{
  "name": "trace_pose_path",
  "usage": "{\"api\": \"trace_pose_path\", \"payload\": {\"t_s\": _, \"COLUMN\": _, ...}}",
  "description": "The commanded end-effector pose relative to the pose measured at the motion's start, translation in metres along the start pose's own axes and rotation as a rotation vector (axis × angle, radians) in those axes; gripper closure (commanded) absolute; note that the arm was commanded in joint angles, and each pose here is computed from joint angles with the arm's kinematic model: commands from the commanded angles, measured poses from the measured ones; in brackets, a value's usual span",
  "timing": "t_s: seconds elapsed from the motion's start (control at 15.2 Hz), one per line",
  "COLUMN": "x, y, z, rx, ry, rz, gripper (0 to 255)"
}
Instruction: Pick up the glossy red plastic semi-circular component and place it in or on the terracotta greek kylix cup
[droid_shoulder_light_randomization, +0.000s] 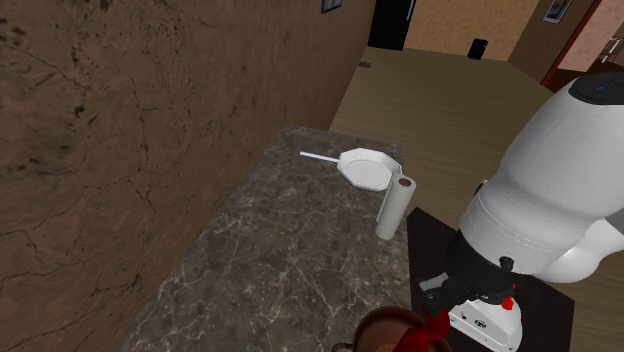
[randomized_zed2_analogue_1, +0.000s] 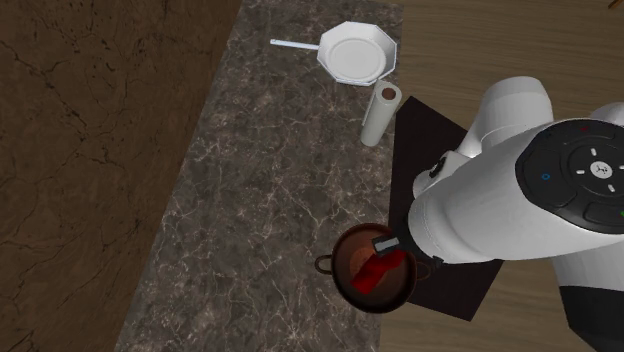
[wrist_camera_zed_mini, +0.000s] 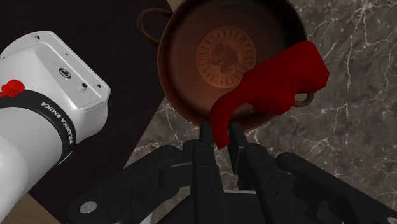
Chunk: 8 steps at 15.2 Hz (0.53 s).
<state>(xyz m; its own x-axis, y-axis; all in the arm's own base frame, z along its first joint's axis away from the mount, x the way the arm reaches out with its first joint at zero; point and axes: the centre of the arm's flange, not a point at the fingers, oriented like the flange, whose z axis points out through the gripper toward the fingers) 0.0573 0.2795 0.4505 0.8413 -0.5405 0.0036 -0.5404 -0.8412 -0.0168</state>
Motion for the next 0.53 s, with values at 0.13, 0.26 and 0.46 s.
{"api": "trace_pose_path", "payload": {"t_s": 0.13, "x": -0.001, "y": 0.001, "z": 0.021, "rx": 0.0, "ry": 0.0, "rz": 0.001, "gripper": 255}}
{"api": "trace_pose_path", "payload": {"t_s": 0.26, "x": -0.001, "y": 0.001, "z": 0.032, "rx": 0.0, "ry": 0.0, "rz": 0.001, "gripper": 255}}
{"api": "trace_pose_path", "payload": {"t_s": 0.46, "x": -0.001, "y": 0.001, "z": 0.048, "rx": 0.0, "ry": 0.0, "rz": 0.001, "gripper": 255}}
